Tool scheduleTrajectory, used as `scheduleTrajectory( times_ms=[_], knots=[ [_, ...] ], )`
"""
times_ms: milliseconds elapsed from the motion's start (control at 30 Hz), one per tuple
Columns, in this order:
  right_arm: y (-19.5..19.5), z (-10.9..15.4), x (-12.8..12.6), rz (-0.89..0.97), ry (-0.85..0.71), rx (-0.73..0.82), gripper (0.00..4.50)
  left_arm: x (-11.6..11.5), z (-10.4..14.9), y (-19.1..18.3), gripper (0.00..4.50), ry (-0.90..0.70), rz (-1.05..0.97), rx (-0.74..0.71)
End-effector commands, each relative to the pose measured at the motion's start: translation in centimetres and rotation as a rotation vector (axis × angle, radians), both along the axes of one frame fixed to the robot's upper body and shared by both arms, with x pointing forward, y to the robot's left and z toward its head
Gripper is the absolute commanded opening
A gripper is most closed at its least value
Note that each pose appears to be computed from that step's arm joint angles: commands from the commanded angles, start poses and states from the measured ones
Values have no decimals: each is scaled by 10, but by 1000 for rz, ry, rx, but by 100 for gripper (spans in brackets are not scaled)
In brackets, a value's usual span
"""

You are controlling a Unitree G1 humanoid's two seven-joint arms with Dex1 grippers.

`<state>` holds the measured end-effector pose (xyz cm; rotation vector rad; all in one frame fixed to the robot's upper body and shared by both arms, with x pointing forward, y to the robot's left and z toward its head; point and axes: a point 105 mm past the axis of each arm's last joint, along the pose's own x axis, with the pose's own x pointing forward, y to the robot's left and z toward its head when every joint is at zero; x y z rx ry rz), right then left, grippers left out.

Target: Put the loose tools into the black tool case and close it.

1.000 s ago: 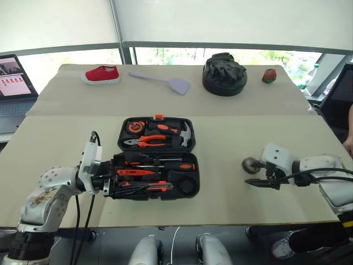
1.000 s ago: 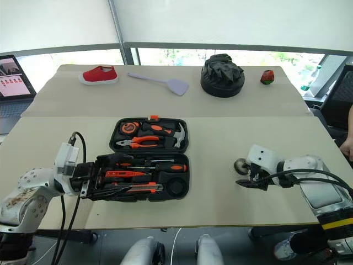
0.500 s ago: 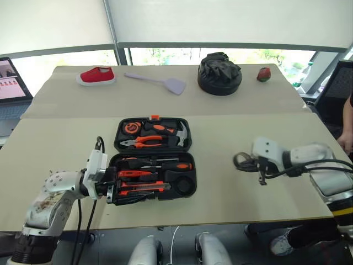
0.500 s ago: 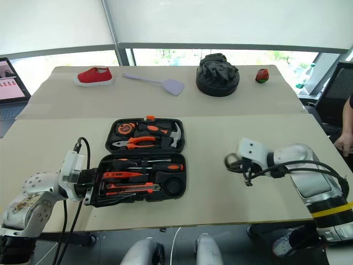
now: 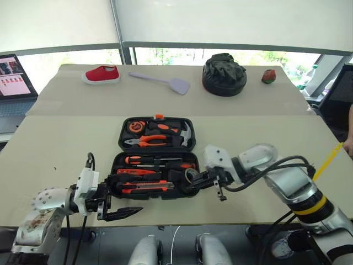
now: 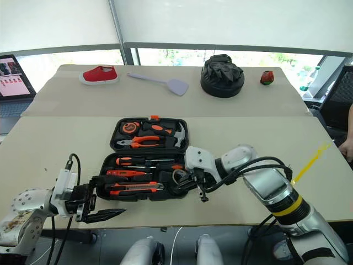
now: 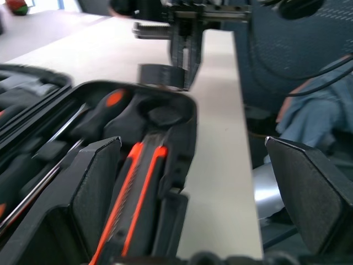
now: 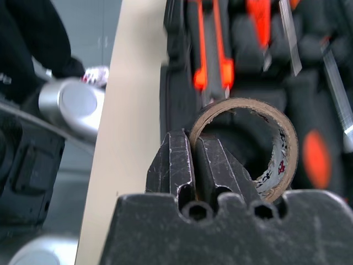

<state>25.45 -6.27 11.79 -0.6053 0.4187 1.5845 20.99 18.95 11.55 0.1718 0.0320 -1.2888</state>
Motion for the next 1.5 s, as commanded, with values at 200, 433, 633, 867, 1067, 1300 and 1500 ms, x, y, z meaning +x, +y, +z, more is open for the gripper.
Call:
scheduleTrajectory(
  times_ms=[200, 433, 633, 867, 1067, 1300, 1500],
  knots=[
    [2, -17, -1, 26, 4, -68, 3, -6, 4, 2, 450, -48, 51, -2],
    [-5, -22, 0, 36, 13, -163, 78, -8, 4, 0, 450, -46, 75, 8],
    [-3, 5, -15, 143, 69, -110, 270, -9, 4, 2, 450, -39, 99, 20],
    [-13, 30, -16, 173, 121, 27, 396, -1, 8, 13, 450, -48, 189, 22],
    [-42, 41, 12, -10, 48, 207, 345, 29, 14, 53, 450, -16, 515, -19],
    [-77, 19, 90, -386, -384, 207, 112, 75, 2, 102, 235, 45, 935, 16],
    [-64, -7, 109, -458, -465, 190, 0, 100, -6, 79, 15, 58, 940, 8]
  ],
)
